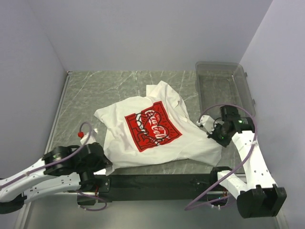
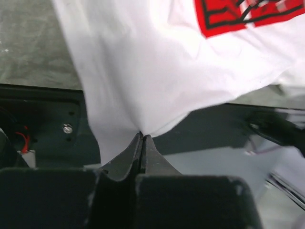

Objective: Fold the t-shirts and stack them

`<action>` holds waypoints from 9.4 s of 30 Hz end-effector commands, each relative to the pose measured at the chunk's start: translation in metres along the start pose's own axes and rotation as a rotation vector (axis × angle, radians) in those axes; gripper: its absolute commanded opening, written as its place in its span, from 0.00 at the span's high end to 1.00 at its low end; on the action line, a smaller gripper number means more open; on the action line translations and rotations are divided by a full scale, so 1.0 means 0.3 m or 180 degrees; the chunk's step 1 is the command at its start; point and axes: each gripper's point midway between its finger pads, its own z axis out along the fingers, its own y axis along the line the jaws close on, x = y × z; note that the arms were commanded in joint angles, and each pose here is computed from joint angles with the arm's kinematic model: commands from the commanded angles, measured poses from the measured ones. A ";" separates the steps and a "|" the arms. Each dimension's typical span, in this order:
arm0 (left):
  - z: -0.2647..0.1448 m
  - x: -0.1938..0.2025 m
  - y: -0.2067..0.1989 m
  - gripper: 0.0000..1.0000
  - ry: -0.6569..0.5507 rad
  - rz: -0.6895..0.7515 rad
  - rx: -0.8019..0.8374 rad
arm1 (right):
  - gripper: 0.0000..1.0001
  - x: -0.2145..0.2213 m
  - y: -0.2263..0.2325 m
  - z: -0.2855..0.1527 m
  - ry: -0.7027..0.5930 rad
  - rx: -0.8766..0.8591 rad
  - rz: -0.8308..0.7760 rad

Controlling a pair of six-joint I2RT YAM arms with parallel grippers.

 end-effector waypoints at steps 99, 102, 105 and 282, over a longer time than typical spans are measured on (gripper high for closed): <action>0.438 -0.792 0.132 0.25 -0.0676 -0.0663 -0.0085 | 0.54 -1.200 -0.654 0.643 -0.1128 -0.0229 0.2545; 0.432 -0.791 0.132 0.25 -0.0682 -0.0671 -0.0084 | 1.00 -1.200 -0.638 0.642 -0.1123 -0.0331 0.2517; 0.428 -0.786 0.134 0.25 -0.0679 -0.0660 -0.0098 | 1.00 -1.227 -0.653 0.530 -0.1373 -0.0428 0.2446; 0.473 -0.470 -0.513 0.43 0.0296 0.1312 0.0490 | 1.00 -0.879 -0.752 -0.078 -0.2365 -0.0105 0.2500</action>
